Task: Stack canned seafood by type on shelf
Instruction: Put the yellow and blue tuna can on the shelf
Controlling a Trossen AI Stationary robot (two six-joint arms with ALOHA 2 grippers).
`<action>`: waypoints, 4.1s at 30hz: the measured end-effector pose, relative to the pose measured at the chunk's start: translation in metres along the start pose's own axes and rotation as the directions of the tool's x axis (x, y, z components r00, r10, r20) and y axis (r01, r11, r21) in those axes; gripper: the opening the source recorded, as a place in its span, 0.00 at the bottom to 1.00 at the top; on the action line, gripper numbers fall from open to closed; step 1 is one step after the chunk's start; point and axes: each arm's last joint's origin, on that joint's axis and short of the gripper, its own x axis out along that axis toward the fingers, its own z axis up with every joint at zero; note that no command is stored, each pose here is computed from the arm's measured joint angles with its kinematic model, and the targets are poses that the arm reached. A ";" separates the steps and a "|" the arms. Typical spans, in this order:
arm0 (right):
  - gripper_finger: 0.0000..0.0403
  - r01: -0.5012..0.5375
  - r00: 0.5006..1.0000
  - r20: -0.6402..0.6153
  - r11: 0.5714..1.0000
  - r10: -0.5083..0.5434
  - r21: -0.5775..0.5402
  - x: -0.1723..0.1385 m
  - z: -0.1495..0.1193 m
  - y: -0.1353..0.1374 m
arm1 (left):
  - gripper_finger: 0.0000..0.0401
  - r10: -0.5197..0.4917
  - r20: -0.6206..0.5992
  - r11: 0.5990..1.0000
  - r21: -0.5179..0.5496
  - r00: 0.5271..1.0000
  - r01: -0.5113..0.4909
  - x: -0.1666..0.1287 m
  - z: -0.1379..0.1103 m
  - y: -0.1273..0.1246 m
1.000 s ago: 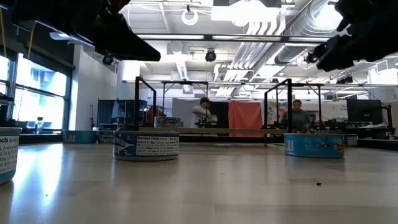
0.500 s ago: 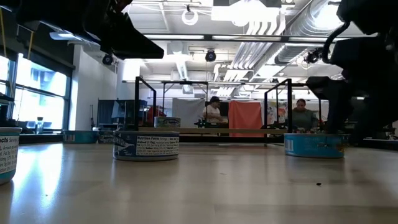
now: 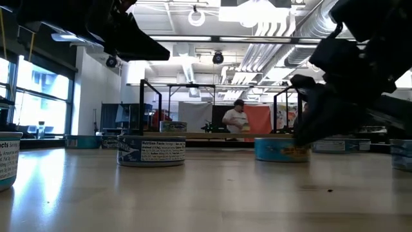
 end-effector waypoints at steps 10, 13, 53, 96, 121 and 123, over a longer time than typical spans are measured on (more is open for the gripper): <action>0.00 0.045 0.996 0.061 0.981 -0.058 0.186 0.002 0.054 -0.027 | 0.19 0.000 0.008 1.000 -0.006 1.000 0.000 0.000 0.001 0.000; 0.00 0.063 0.996 0.046 0.976 -0.074 0.206 0.001 0.061 -0.035 | 0.19 -0.002 0.008 1.000 -0.006 1.000 0.003 0.000 0.001 -0.001; 0.21 0.028 0.999 -0.003 0.831 -0.032 0.555 -0.007 0.041 0.000 | 0.35 -0.348 -0.302 0.844 0.312 0.888 0.437 0.119 0.005 -0.002; 0.63 0.213 0.960 0.174 0.976 -0.217 0.044 -0.010 0.039 0.008 | 0.00 -0.370 -0.357 0.873 0.184 0.858 0.452 0.176 -0.008 -0.002; 0.56 0.228 0.972 0.072 0.973 -0.225 -0.044 0.004 0.026 -0.023 | 0.00 -0.400 -0.268 0.901 0.062 0.877 0.430 0.179 0.003 0.008; 0.54 0.208 0.976 0.081 0.976 -0.203 -0.068 0.005 0.026 -0.022 | 0.00 -0.401 -0.253 0.903 0.053 0.880 0.427 0.179 0.004 0.008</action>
